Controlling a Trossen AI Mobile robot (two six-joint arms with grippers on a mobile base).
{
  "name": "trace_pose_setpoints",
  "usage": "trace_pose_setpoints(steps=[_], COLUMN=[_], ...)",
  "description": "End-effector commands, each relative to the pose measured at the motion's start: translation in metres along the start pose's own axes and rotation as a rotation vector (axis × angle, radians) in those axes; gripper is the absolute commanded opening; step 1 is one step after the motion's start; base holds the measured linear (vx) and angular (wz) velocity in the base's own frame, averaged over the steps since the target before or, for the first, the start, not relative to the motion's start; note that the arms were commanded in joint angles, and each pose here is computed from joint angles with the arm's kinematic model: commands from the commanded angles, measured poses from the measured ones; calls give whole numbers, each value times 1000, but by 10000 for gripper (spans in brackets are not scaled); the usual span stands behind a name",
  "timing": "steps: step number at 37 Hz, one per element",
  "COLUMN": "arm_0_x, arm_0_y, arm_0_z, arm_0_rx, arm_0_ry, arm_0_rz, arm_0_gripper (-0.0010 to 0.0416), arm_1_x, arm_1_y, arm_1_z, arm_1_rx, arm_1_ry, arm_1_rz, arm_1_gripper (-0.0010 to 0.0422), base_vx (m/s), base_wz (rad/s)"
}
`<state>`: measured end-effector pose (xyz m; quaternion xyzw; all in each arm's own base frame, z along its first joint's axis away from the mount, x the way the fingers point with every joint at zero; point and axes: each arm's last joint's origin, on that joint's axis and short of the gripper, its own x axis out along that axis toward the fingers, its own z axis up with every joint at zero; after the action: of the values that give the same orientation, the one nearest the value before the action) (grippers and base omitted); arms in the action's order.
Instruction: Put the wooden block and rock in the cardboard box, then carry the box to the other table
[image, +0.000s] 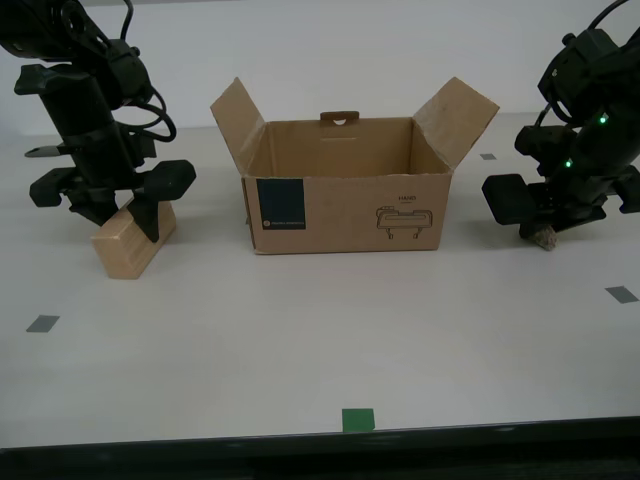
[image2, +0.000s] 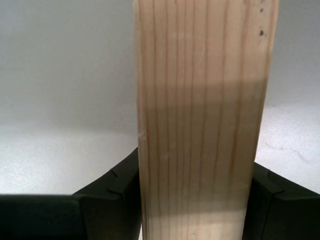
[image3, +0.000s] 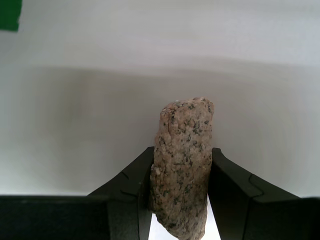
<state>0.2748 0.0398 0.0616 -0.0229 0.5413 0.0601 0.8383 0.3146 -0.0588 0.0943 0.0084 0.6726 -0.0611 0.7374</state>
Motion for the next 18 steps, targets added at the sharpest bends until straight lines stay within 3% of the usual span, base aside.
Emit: trace_pose_setpoints(steps=[1,18], arm_0_x=[-11,-92], arm_0_y=[1,2], arm_0_z=[5,24], arm_0_rx=[-1,8], arm_0_ry=[-32,-238], arm_0_rz=[12,-20], arm_0_gripper=[-1,-1], arm_1_x=[-6,-83], arm_1_y=[-1,-7], arm_1_z=[2,21], arm_1_rx=[4,20], arm_1_ry=[-15,-206], arm_1_rz=[-7,-23], arm_1_gripper=[-1,-1], base_vx=[0,0], base_wz=[0,0])
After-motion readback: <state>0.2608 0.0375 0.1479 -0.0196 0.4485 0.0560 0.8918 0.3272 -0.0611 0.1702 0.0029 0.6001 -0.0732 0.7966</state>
